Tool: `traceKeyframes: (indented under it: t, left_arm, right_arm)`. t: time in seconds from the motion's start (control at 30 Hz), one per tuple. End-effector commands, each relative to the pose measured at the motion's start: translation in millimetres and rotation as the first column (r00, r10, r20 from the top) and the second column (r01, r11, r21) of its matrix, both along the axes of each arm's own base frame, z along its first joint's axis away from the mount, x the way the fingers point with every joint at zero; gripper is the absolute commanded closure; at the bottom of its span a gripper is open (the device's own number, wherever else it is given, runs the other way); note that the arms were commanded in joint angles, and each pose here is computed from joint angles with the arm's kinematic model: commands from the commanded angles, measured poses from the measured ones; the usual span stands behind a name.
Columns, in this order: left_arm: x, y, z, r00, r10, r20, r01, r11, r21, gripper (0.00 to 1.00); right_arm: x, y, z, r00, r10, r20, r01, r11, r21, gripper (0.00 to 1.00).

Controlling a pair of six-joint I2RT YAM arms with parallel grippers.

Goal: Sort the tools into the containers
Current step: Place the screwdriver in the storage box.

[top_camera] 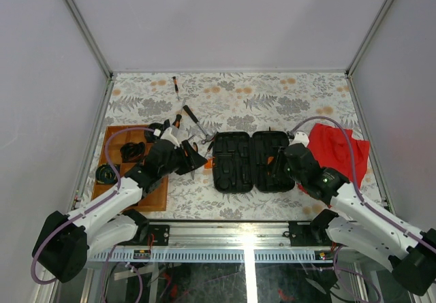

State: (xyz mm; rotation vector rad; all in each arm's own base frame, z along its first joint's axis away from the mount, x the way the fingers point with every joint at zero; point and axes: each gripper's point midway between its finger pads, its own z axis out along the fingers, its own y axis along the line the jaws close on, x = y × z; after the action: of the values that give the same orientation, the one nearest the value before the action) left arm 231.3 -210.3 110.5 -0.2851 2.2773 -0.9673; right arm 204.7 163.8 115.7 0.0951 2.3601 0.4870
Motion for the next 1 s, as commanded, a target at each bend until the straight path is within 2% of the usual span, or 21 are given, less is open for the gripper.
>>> traceKeyframes:
  t: [0.0,0.1,0.17,0.27,0.37,0.5,0.97]
  left_arm:
    - [2.4,2.3,1.7,1.0,-0.013,0.028,0.013,1.0,0.008,0.48]
    - [1.2,6.1,-3.3,1.0,-0.01,0.021,0.009,0.999,0.036,0.48]
    - [0.0,8.0,-7.5,1.0,-0.011,0.013,0.01,0.999,0.052,0.48]
    - [-3.6,8.0,-14.0,1.0,-0.022,-0.001,0.022,0.998,0.055,0.48]
    - [-7.3,5.1,-19.3,0.999,-0.043,-0.016,0.043,0.998,0.046,0.48]
    - [-9.7,3.4,-23.3,0.998,-0.056,-0.028,0.058,0.997,0.044,0.48]
    - [-16.3,-8.2,-34.4,0.992,-0.107,-0.067,0.106,0.994,-0.011,0.48]
  right_arm:
    - [9.5,-14.6,7.9,0.989,-0.096,0.111,0.091,0.995,0.047,1.0]
    - [9.7,-22.2,7.2,0.979,-0.152,0.138,0.142,0.986,0.082,1.0]
    - [6.8,-26.5,4.2,0.981,-0.16,0.106,0.155,0.987,0.05,1.0]
    - [0.2,-18.6,-4.5,0.997,-0.075,0.013,0.076,0.997,-0.033,1.0]
    - [-5.4,-1.7,-10.4,0.997,0.007,-0.077,-0.01,0.999,-0.034,1.0]
    - [-12.0,7.0,-23.6,0.987,0.041,-0.156,-0.045,0.999,-0.025,1.0]
    - [-15.8,19.9,-47.1,0.963,0.078,-0.256,-0.081,0.997,-0.001,1.0]
